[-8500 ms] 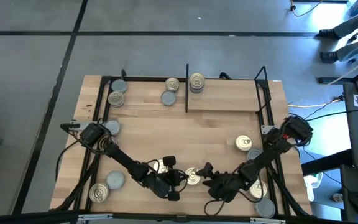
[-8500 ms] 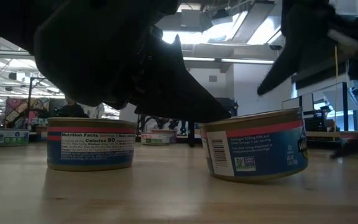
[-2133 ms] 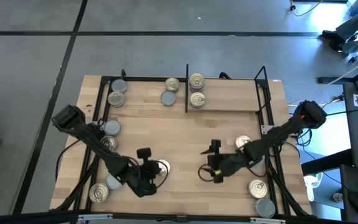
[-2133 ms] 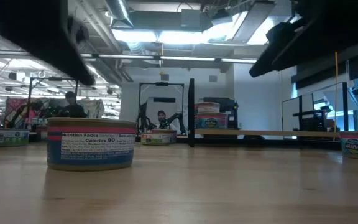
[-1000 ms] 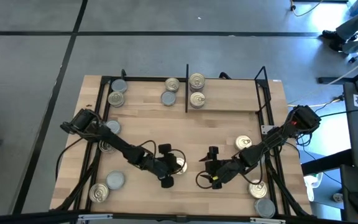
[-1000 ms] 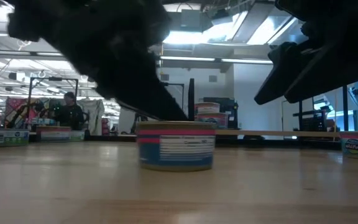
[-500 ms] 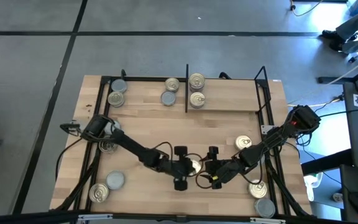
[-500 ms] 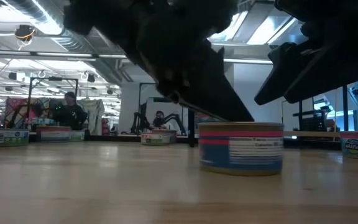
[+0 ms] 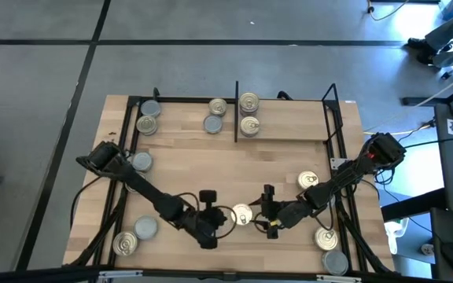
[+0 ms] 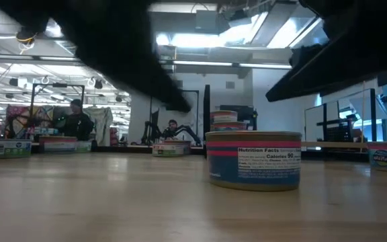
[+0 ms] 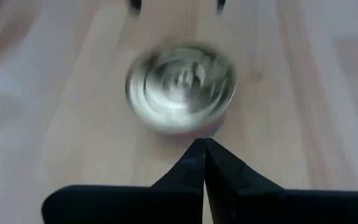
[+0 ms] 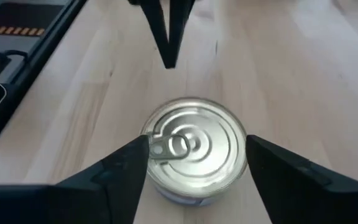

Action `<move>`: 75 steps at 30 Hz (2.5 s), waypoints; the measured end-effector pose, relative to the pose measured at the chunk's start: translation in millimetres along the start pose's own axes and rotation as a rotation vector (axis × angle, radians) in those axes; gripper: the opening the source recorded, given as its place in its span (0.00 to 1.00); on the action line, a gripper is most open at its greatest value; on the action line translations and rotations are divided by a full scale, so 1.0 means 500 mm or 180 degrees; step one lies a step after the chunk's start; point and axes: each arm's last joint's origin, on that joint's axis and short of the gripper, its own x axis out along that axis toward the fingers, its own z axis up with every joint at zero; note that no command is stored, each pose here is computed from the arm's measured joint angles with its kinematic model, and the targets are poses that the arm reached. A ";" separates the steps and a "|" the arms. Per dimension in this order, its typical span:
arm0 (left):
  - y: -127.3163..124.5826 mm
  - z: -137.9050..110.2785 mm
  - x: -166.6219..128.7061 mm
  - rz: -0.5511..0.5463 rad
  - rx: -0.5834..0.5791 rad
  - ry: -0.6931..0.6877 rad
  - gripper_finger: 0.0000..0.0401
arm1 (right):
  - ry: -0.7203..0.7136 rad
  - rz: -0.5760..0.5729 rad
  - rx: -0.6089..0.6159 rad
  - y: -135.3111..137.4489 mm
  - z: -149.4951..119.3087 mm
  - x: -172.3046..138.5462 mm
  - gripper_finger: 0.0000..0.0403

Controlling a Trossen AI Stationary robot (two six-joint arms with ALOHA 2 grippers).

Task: Stack canned seafood by type on shelf
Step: Stack the blue tuna can on top of the blue tuna can

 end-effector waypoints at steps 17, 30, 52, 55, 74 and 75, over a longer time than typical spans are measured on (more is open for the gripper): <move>0.006 -0.026 0.009 -0.0095 -0.0173 -0.0274 0.00 | -0.0026 -0.0082 0.0034 -0.007 -0.056 0.044 0.59; 0.006 -0.026 0.009 -0.0096 -0.0185 -0.0275 0.00 | 0.0090 -0.0114 -0.0020 -0.008 -0.065 0.045 0.59; 0.020 -0.019 0.018 -0.0053 0.0080 -0.0260 0.36 | 0.0166 -0.0132 -0.0035 -0.007 -0.099 0.031 0.59; 0.020 -0.019 0.018 -0.0047 0.0257 -0.0261 0.47 | 0.0168 -0.0134 -0.0048 -0.007 -0.100 0.031 0.59; 0.018 -0.006 0.017 -0.0061 0.0729 -0.0439 0.63 | 0.0112 -0.0312 -0.0217 0.017 -0.113 0.014 0.59; 0.018 -0.006 0.017 -0.0053 0.0840 -0.0442 0.63 | 0.0112 -0.0312 -0.0218 0.017 -0.113 0.014 0.59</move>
